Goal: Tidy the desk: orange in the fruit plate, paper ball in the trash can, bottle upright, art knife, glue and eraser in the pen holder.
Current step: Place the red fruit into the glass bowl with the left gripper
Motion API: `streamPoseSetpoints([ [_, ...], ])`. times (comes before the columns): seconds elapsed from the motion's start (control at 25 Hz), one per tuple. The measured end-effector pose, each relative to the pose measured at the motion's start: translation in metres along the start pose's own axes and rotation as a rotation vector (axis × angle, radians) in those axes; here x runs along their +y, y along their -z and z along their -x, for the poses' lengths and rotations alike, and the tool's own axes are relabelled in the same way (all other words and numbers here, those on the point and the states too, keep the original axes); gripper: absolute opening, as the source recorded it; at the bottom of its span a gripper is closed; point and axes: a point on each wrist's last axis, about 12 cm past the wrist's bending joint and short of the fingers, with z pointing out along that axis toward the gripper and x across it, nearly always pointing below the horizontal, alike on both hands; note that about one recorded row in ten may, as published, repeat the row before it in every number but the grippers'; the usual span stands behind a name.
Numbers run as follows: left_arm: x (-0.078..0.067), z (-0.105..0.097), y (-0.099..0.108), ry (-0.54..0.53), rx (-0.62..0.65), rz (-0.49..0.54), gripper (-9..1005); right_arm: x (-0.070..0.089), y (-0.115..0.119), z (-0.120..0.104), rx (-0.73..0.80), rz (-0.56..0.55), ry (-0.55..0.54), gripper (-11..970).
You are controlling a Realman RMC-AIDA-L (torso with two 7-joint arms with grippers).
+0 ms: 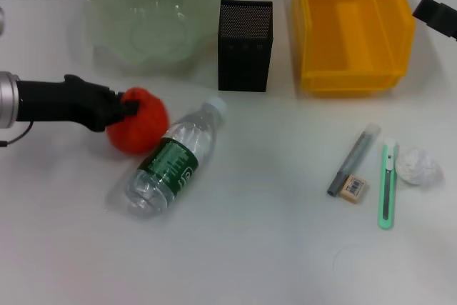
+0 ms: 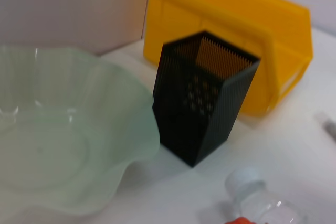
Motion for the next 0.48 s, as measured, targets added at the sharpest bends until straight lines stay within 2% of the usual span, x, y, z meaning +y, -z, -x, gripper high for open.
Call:
streamPoseSetpoints([
  [0.36, 0.006, 0.014, 0.035, 0.040, -0.196, -0.038, 120, 0.003, 0.008, -0.002, -0.020, -0.008, 0.003, 667],
  [0.44, 0.009, 0.019, 0.039, 0.039, -0.244, -0.023, 112, 0.004, 0.011, -0.003, -0.029, -0.015, 0.005, 667],
  [0.48, 0.013, 0.023, 0.040, 0.046, -0.295, 0.016, 105, 0.006, 0.014, -0.006, -0.038, -0.024, 0.001, 667],
])
